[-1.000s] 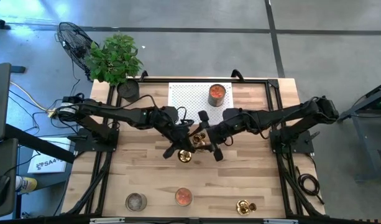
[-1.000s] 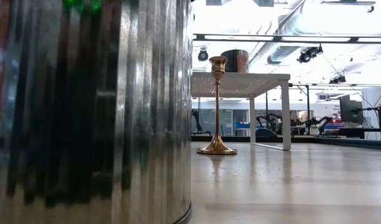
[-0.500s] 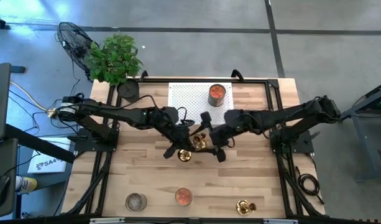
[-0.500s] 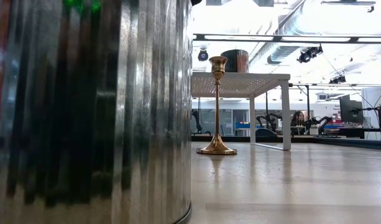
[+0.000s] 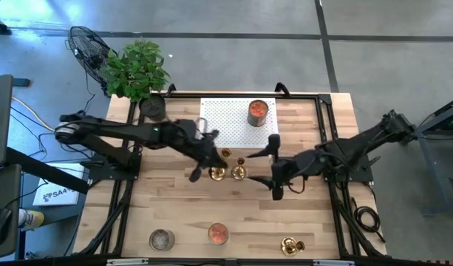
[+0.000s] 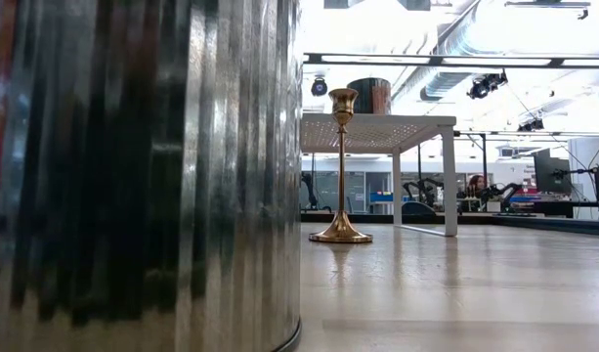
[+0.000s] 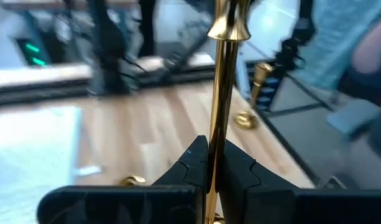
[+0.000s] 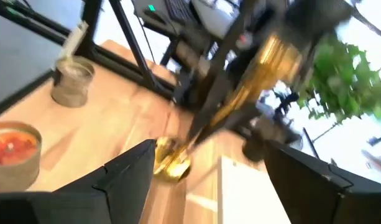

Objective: Pick & Place candle stick holders
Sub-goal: Put the middle right gold holder on the shelf

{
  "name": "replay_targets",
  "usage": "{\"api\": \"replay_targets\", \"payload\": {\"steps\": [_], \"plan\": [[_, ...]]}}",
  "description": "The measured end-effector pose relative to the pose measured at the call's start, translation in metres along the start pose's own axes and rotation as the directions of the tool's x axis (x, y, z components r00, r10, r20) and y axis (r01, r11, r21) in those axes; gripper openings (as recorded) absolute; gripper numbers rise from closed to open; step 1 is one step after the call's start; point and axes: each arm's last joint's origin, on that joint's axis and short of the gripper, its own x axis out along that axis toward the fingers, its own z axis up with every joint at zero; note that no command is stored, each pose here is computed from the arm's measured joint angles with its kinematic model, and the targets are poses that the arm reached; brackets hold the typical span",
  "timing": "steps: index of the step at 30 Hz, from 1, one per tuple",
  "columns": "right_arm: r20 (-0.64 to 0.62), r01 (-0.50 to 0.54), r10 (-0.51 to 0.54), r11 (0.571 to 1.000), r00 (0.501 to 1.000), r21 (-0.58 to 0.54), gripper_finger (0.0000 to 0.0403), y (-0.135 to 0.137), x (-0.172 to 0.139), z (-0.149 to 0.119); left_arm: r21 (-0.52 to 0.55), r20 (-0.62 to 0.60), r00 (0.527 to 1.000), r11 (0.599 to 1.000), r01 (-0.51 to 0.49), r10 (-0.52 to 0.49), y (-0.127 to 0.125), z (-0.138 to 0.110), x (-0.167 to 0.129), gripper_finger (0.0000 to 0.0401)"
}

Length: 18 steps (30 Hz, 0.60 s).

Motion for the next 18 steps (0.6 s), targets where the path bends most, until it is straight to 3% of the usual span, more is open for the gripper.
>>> {"api": "replay_targets", "payload": {"steps": [4,8,13,18], "plan": [[-0.049,0.018,-0.016,0.999,0.999,0.034,0.0294,0.008,-0.004,-0.003,0.069,0.049,0.991,0.989,-0.131,0.127,-0.006,0.015,-0.033,0.0013],[-0.06,0.047,-0.044,0.997,0.997,0.058,0.0294,0.01,-0.004,-0.003,0.146,0.128,0.96,0.953,-0.266,0.249,-0.005,0.028,-0.059,0.0013],[-0.073,0.189,-0.182,0.975,0.981,0.117,0.0294,0.005,-0.004,-0.001,0.097,0.214,0.864,0.87,-0.483,0.456,0.015,0.037,-0.076,0.0013],[-0.089,0.244,-0.235,0.963,0.968,0.115,0.0294,0.004,-0.005,-0.001,0.022,0.188,0.785,0.797,-0.604,0.59,0.051,0.032,-0.089,0.0013]]}}
